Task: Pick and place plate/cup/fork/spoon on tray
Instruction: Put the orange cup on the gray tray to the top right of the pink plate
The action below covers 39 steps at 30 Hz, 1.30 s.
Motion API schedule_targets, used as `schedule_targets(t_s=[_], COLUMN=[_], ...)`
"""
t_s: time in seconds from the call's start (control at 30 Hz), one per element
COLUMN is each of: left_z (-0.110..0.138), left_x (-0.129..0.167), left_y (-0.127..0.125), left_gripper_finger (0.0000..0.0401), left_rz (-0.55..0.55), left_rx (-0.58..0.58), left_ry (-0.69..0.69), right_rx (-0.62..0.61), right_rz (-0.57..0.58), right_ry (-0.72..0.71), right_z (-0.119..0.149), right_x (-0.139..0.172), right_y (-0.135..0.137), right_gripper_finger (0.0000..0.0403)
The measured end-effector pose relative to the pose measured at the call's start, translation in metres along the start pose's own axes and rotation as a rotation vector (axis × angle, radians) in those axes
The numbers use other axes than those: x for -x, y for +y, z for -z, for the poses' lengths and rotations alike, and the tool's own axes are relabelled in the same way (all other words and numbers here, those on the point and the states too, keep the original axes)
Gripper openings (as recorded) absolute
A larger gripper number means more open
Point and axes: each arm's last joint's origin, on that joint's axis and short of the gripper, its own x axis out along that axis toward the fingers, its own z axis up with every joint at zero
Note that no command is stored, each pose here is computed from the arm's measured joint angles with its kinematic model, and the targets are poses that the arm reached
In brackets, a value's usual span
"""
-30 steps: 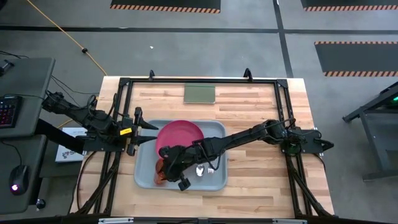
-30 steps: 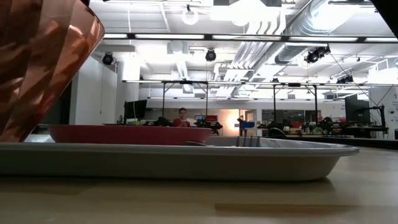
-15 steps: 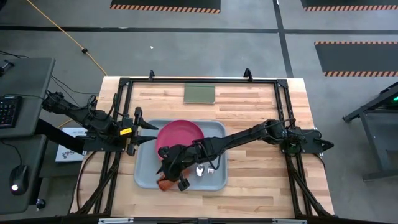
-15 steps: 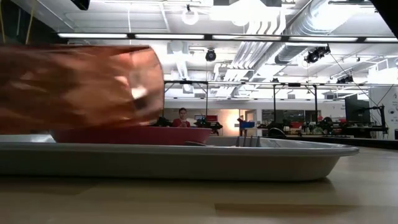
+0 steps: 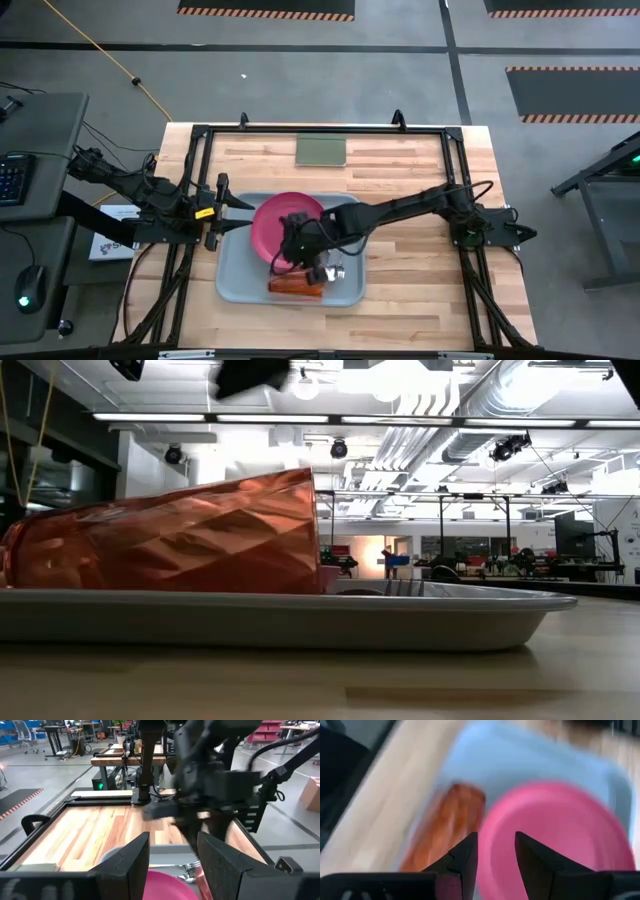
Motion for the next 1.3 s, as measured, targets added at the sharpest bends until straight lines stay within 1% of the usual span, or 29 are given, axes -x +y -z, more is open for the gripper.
schedule_targets(t_s=[0.13, 0.27, 0.37, 0.43, 0.5, 0.53, 0.6, 0.67, 0.73, 0.8, 0.87, 0.93, 1.03, 1.17, 1.3], left_z=[0.0, 0.0, 0.0, 0.0, 0.0, 0.0, 0.0, 0.0, 0.0, -0.001, -0.001, -0.002, -0.003, -0.003, -0.003], left_x=[0.0, 0.0, 0.0, 0.0, 0.0, 0.0, 0.0, 0.0, 0.0, 0.0, 0.0, 0.0, 0.0, 0.0, 0.0], left_y=[0.0, 0.0, 0.0, 0.0, 0.0, 0.0, 0.0, 0.0, 0.0, 0.0, 0.0, 0.0, 0.0, 0.0, 0.0], left_gripper_finger=[0.0157, 0.0157, 0.0157, 0.0157, 0.0157, 0.0157, 0.0157, 0.0157, 0.0157, 0.0157, 0.0157, 0.0157, 0.0157, 0.0157, 0.0157], left_rz=[0.0, 0.0, 0.0, 0.0, 0.0, 0.0, 0.0, 0.0, 0.0, 0.0, 0.0, 0.001, 0.001, 0.0, -0.001], left_rx=[0.003, 0.003, 0.002, 0.003, 0.003, 0.003, 0.003, 0.003, 0.004, 0.005, 0.006, 0.009, 0.01, -0.021, -0.022], left_ry=[-0.001, -0.001, 0.0, -0.001, -0.001, -0.001, -0.001, -0.002, -0.004, -0.009, -0.011, -0.02, -0.026, -0.026, -0.028], right_rx=[-0.094, -0.163, -0.184, -0.208, -0.231, -0.249, -0.295, -0.332, -0.344, -0.318, -0.246, -0.176, -0.143, -0.069, 0.005], right_rz=[0.012, 0.018, 0.045, 0.073, 0.082, 0.086, 0.093, 0.093, 0.082, 0.061, 0.044, 0.047, 0.095, 0.116, 0.138], right_ry=[0.173, 0.281, 0.321, 0.35, 0.346, 0.33, 0.244, 0.115, -0.048, -0.198, -0.299, -0.329, -0.294, -0.295, -0.287], right_z=[0.016, 0.03, 0.043, 0.058, 0.075, 0.083, 0.099, 0.113, 0.126, 0.139, 0.15, 0.16, 0.17, 0.164, 0.157], right_x=[0.011, 0.011, 0.01, 0.007, 0.006, 0.007, 0.01, 0.01, 0.006, -0.003, -0.011, -0.017, -0.021, -0.025, -0.032], right_y=[0.002, 0.008, 0.018, 0.026, 0.035, 0.039, 0.045, 0.051, 0.056, 0.061, 0.065, 0.067, 0.066, 0.066, 0.069], right_gripper_finger=[0.0122, 0.0122, 0.0122, 0.0122, 0.0122, 0.0122, 0.0122, 0.0122, 0.0122, 0.0122, 0.0122, 0.0122, 0.0122, 0.0122, 0.0122])
